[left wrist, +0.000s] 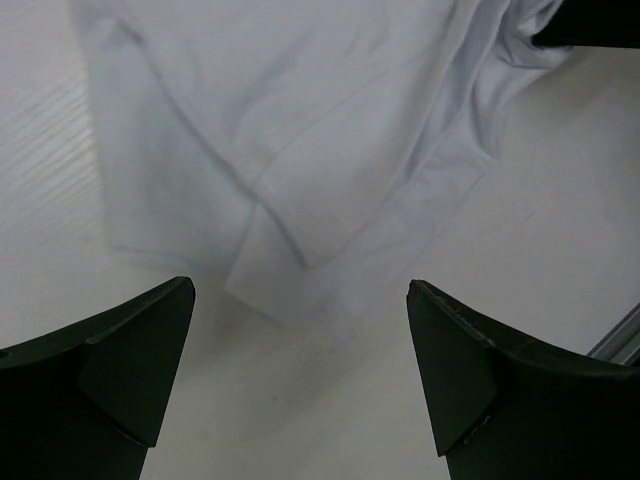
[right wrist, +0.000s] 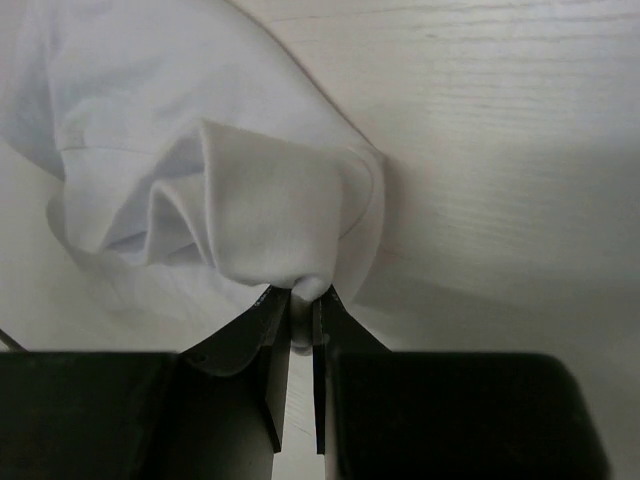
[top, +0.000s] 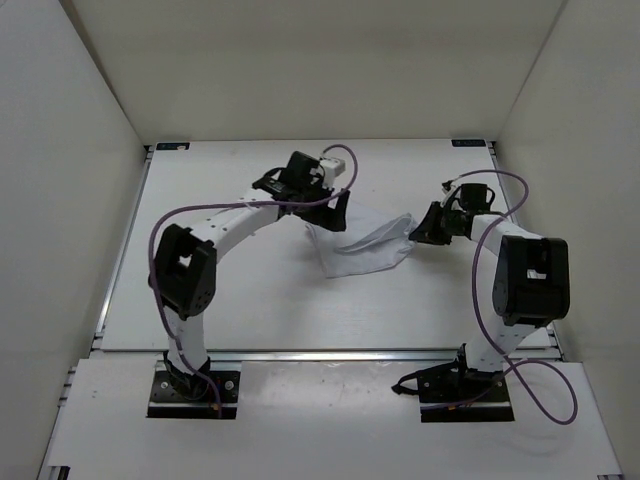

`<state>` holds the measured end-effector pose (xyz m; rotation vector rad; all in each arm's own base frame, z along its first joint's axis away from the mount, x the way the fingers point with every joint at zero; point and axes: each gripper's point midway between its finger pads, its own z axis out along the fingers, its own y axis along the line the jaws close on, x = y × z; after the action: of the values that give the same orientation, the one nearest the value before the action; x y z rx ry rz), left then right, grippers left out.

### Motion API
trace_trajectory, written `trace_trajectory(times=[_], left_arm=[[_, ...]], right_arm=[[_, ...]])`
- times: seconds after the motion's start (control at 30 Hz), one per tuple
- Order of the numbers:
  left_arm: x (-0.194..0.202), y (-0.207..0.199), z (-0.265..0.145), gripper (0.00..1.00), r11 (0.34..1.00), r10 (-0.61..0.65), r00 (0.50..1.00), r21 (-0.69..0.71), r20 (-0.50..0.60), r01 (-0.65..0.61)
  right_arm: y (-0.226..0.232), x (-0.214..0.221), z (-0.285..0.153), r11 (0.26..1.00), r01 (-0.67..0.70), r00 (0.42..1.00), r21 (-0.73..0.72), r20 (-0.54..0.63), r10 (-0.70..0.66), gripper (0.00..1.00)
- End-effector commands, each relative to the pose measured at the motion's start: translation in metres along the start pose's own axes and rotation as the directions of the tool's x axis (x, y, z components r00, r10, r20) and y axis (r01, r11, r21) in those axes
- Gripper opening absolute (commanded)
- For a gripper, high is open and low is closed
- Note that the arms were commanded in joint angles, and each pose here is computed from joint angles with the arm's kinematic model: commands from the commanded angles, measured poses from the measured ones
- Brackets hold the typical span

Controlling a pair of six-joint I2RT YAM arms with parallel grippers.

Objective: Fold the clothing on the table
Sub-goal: Move the skirt to the center of the board, then flatten the skirt out

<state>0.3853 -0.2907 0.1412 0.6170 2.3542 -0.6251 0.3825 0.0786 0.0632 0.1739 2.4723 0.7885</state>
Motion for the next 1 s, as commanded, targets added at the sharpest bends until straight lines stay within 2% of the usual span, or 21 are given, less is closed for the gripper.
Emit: trace_trajectory(times=[0.0, 0.1, 0.23, 0.3, 0.4, 0.53, 0.73, 0.83, 0.9, 0.97], left_arm=[[-0.001, -0.021, 0.017, 0.99, 0.999, 0.044, 0.998, 0.019, -0.034, -0.043], [0.010, -0.020, 0.039, 0.98, 0.997, -0.057, 0.997, 0.053, -0.052, 0.060], [0.019, -0.013, 0.055, 0.87, 0.974, -0.196, 0.979, 0.108, -0.049, 0.200], [0.021, -0.008, 0.060, 0.88, 0.969, -0.225, 0.973, 0.091, -0.053, 0.229], [0.017, -0.006, 0.063, 0.84, 0.959, -0.260, 0.965, 0.109, -0.039, 0.263], [0.021, -0.025, 0.074, 0.80, 0.942, -0.287, 0.956, 0.164, -0.061, 0.293], [0.033, -0.040, 0.087, 0.69, 0.939, -0.286, 0.952, 0.165, -0.111, 0.302], [0.041, -0.038, 0.090, 0.67, 0.940, -0.292, 0.948, 0.143, -0.125, 0.309], [0.039, -0.037, 0.091, 0.59, 0.938, -0.299, 0.947, 0.146, -0.118, 0.315], [0.038, -0.035, 0.090, 0.41, 0.933, -0.317, 0.941, 0.141, -0.116, 0.331]], right_arm=[[-0.009, -0.006, -0.009, 1.000, 0.019, 0.998, 0.017, 0.065, -0.020, 0.00], [-0.003, -0.001, -0.013, 0.999, 0.039, 0.997, 0.006, 0.065, -0.039, 0.00], [0.002, -0.005, -0.014, 0.998, 0.066, 0.995, -0.002, 0.079, -0.065, 0.00], [0.002, -0.002, -0.013, 0.997, 0.071, 0.995, -0.004, 0.074, -0.070, 0.00], [0.004, -0.005, -0.013, 0.997, 0.081, 0.994, -0.014, 0.074, -0.079, 0.00], [0.004, -0.001, -0.010, 0.996, 0.087, 0.995, -0.009, 0.052, -0.086, 0.00], [0.007, -0.006, -0.011, 0.992, 0.123, 0.990, -0.008, 0.070, -0.122, 0.00], [0.001, -0.005, -0.011, 0.993, 0.114, 0.991, -0.006, 0.072, -0.113, 0.00], [0.003, -0.008, -0.014, 0.993, 0.119, 0.990, -0.003, 0.083, -0.118, 0.00], [0.005, -0.009, -0.015, 0.992, 0.123, 0.989, -0.002, 0.087, -0.122, 0.00]])
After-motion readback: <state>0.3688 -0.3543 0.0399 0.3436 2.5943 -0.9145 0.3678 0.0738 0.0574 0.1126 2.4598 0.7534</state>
